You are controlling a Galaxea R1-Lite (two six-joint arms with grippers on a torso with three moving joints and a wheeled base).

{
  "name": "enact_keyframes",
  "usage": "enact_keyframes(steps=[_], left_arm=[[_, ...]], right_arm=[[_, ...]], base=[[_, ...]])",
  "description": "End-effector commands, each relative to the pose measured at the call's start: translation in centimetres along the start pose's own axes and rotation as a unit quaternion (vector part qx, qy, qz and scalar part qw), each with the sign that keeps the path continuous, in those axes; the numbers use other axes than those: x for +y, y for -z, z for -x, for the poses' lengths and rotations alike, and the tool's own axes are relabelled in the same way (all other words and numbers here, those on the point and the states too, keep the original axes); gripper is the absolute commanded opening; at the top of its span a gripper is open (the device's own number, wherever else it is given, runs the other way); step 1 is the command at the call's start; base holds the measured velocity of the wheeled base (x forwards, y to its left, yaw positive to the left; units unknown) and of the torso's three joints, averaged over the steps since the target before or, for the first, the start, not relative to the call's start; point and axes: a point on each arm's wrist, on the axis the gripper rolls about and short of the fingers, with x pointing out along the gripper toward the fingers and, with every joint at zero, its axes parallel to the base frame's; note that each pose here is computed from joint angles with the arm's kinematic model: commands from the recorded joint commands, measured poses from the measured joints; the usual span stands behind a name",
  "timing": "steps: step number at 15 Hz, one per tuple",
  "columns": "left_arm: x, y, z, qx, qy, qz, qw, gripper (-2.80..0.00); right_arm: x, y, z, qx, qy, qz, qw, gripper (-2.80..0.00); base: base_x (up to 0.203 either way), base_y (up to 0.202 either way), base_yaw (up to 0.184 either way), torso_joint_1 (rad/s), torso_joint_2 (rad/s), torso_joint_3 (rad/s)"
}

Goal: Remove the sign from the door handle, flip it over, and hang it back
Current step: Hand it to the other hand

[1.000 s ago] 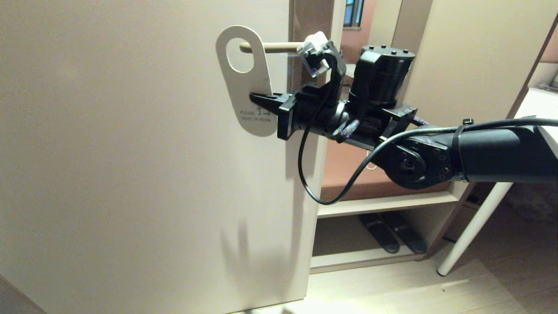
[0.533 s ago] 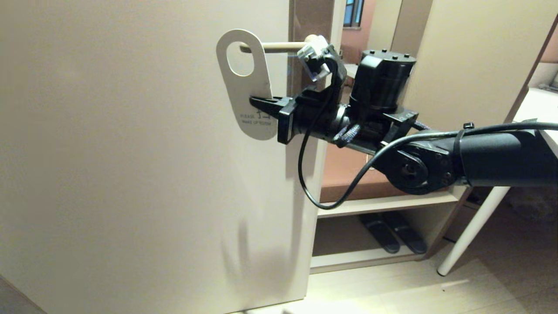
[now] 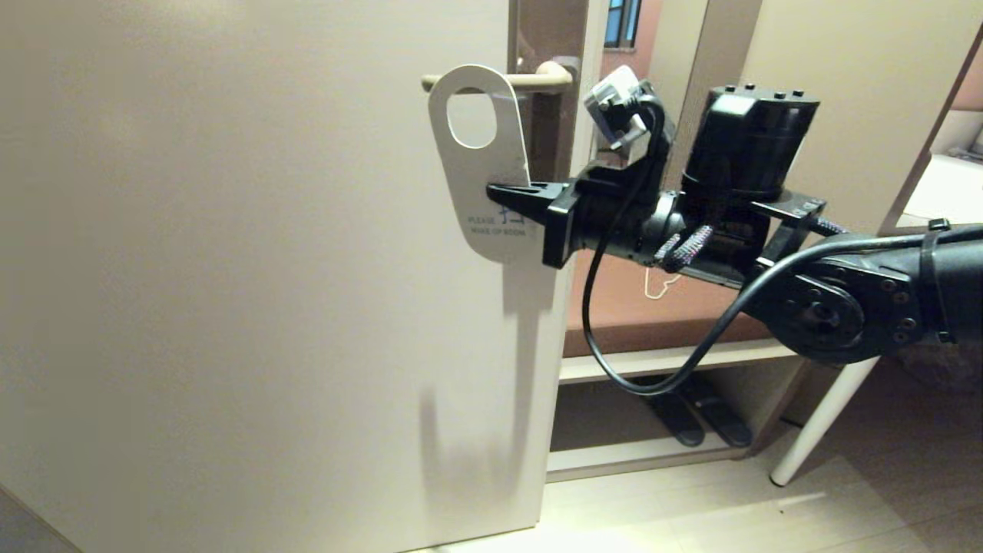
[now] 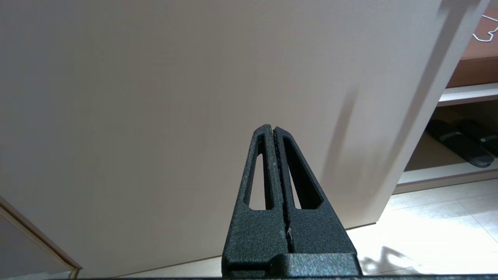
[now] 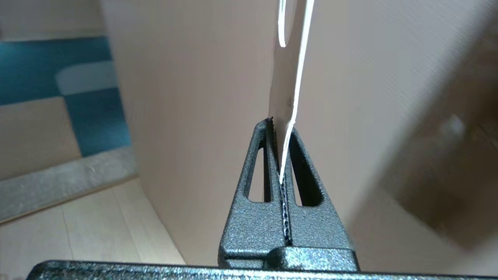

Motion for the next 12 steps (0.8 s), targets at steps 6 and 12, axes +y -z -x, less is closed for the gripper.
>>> enact_keyframes(steps=[6, 12], left_arm=[[0.0, 0.0, 0.0, 0.001, 0.0, 0.0, 1.0, -2.8], [0.0, 0.0, 0.0, 0.001, 0.0, 0.0, 1.0, -2.8]], right_arm=[[1.8, 0.3, 6.7, 0.047, 0.066, -0.013, 0.997, -2.8], [2.4, 2.6, 12.7, 0.11, 0.258, -0.016, 0.96, -2.8]], base=[[0.0, 0.0, 0.0, 0.0, 0.0, 0.0], [0.0, 0.0, 0.0, 0.0, 0.0, 0.0]])
